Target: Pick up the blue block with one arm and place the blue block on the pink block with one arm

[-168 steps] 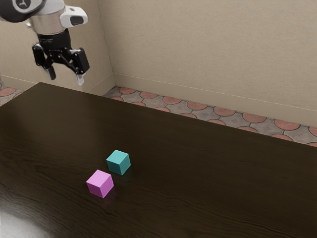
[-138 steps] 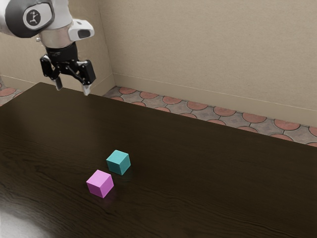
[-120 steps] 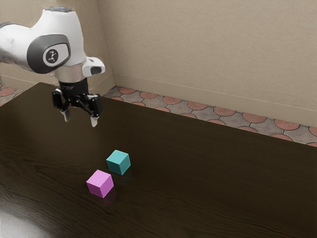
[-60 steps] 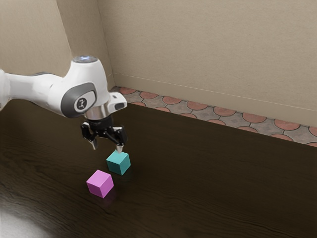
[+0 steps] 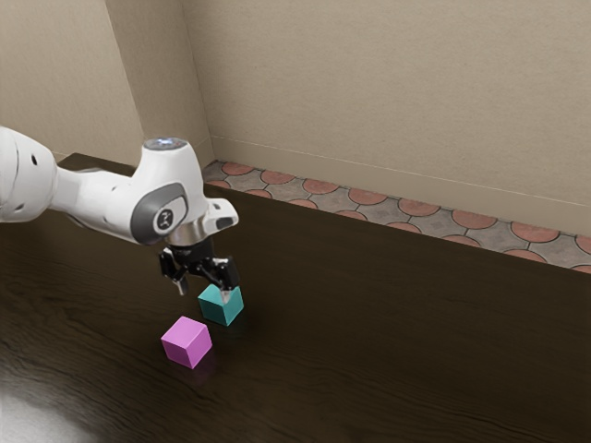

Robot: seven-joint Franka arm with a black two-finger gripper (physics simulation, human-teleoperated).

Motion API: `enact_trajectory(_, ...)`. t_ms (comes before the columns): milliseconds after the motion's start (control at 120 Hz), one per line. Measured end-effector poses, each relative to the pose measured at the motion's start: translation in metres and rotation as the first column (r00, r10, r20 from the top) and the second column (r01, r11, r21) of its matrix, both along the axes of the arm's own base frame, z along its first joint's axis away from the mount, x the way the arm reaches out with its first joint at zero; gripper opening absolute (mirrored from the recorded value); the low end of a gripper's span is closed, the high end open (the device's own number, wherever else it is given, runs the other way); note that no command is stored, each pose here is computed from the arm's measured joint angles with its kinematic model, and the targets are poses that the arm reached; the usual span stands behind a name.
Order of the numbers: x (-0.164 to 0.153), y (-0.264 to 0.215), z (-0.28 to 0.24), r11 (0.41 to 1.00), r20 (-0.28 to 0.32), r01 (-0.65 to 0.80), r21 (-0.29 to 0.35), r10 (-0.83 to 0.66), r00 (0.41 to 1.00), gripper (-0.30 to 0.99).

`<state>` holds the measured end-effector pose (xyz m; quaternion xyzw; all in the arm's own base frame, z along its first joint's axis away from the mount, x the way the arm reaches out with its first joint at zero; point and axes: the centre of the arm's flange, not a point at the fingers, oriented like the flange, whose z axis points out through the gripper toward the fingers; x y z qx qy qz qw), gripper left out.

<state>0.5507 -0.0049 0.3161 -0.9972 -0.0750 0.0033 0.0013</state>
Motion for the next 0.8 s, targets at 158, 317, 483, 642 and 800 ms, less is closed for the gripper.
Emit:
enact_trajectory(158,0.03,0.009,-0.01,0.999,0.022,0.035,0.001,-0.035,0.999,0.69)
enact_trajectory(317,0.035,0.014,-0.025,0.997,0.012,0.073,-0.002,-0.073,0.997,0.69)
enact_trajectory(483,0.033,0.002,-0.031,0.992,0.02,0.127,-0.007,-0.127,0.992,0.69)
enact_trajectory(642,0.025,0.002,-0.053,0.99,-0.008,0.139,-0.025,-0.139,0.99,0.69)
enact_trajectory(800,0.026,0.002,-0.061,0.986,-0.011,0.163,-0.027,-0.163,0.987,0.69)
